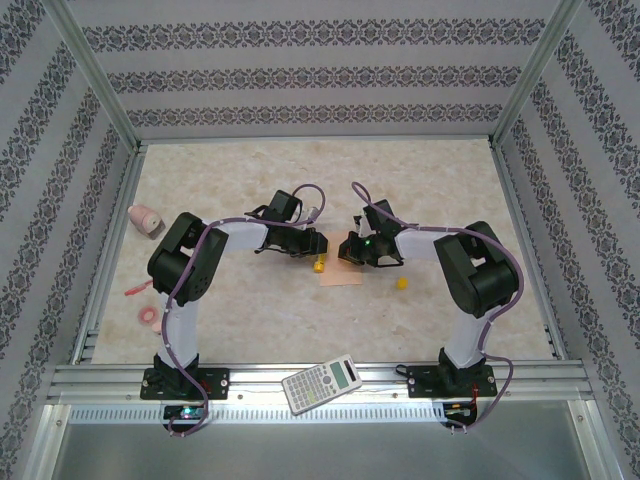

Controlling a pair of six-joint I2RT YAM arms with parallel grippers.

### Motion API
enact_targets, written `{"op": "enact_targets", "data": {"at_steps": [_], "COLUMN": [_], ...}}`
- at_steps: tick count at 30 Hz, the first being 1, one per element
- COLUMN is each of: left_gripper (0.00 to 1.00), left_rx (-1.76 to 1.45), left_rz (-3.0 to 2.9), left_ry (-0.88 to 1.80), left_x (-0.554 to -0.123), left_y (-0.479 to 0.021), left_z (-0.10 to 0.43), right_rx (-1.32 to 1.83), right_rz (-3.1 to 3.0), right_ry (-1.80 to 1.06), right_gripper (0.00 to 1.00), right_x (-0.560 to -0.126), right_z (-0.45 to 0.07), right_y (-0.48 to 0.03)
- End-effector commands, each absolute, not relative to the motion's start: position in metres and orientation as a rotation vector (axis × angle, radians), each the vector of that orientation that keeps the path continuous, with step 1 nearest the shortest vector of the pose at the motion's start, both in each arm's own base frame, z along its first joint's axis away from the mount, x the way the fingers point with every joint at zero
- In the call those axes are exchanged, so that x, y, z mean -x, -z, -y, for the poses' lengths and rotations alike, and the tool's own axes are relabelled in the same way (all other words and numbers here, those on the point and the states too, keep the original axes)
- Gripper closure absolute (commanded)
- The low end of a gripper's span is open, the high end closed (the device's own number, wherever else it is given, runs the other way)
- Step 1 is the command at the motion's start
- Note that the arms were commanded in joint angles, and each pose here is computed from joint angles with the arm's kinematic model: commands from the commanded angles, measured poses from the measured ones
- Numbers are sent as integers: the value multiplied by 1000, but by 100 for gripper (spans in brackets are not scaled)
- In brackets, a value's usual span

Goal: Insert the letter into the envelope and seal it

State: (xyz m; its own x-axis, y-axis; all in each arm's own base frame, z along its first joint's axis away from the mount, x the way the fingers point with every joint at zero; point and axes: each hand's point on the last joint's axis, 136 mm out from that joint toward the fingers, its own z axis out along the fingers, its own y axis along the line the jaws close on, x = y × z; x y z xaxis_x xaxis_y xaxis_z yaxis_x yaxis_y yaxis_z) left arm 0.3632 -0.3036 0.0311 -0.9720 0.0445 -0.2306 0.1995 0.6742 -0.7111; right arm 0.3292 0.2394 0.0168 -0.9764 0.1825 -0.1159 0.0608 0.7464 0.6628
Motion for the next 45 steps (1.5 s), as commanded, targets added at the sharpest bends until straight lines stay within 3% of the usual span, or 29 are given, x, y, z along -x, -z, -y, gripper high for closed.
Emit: {"op": "enact_targets", "data": {"at_steps": [1,14,45], "left_gripper": [100,100,100], "left_rx": [-180,-174,-182], "left_rz": [-2709,-2706,-2700], "left_ry": [1164,1169,1169], "left_x": [-365,-366,-364], "left_y": [-15,-16,-19], "left_z": [304,305,304], "right_rx": [-196,-131,-251], "right_rz": [-2820,-2700,-2897], "right_ry": [-1032,-1056,-985], "right_gripper": [97,98,98], "right_x": [-312,-330,-287], "right_z": [-236,-242,-237], "right_y": [-11,-60,8]}}
